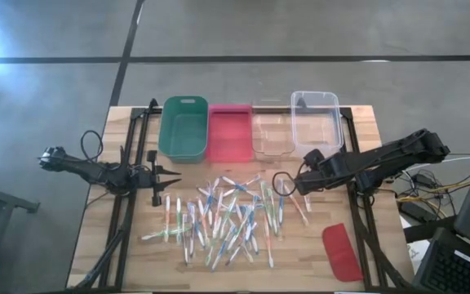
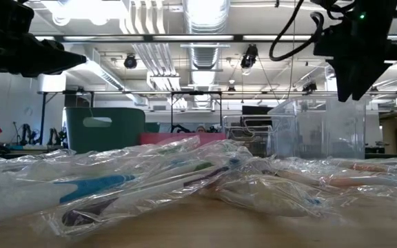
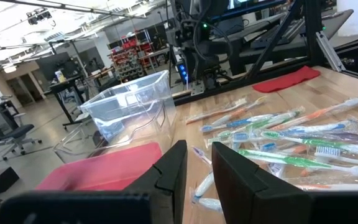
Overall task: Pick & Place Toothbrushes
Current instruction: Put the orange toothbrush into the transparent bin
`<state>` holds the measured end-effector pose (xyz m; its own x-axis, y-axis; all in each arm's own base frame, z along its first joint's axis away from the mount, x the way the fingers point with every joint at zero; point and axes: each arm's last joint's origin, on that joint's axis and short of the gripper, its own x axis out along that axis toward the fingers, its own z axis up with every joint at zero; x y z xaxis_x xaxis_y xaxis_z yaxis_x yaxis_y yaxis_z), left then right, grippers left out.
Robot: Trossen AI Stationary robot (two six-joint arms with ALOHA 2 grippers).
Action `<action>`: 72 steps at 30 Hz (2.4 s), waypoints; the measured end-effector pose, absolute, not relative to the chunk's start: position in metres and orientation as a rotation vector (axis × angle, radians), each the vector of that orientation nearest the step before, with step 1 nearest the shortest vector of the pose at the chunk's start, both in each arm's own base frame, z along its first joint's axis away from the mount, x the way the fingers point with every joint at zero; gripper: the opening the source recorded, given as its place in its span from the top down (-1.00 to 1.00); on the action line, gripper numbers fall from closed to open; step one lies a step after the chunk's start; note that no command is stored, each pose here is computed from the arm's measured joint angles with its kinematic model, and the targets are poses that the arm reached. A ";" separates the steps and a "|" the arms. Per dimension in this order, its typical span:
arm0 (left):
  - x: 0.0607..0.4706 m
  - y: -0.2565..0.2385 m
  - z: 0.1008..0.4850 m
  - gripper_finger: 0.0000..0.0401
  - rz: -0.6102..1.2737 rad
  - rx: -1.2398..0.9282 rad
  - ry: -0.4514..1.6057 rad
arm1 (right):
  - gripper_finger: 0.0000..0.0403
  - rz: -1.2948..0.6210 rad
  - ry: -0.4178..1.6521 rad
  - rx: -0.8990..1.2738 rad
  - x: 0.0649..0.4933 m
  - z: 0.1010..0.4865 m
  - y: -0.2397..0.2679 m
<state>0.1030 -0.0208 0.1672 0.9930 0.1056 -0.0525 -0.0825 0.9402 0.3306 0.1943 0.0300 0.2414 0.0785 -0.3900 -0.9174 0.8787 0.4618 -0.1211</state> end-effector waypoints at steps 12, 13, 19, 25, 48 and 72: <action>0.103 -0.021 0.167 0.60 0.096 0.335 0.071 | -0.17 -0.936 1.077 0.627 0.201 0.214 0.033; 0.103 -0.021 0.167 0.60 0.096 0.335 0.071 | -0.18 -0.930 1.073 0.629 0.201 0.211 0.033; 0.103 -0.021 0.167 0.60 0.096 0.335 0.071 | -0.24 -0.925 1.064 0.635 0.199 0.201 0.032; 0.103 -0.021 0.167 0.60 0.095 0.336 0.074 | -0.27 -0.847 1.018 0.639 0.207 0.201 0.034; 0.103 -0.021 0.167 0.60 0.096 0.336 0.072 | -0.16 -0.873 1.042 0.661 0.202 0.191 0.033; 0.103 -0.021 0.167 0.60 0.095 0.337 0.076 | -0.09 -0.907 1.003 0.738 0.177 0.131 0.028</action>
<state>0.1030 -0.0208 0.1666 0.9927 0.1058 -0.0586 -0.0805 0.9394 0.3332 0.1770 0.0281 0.1309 0.2533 -0.2861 -0.9241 0.8908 0.4416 0.1074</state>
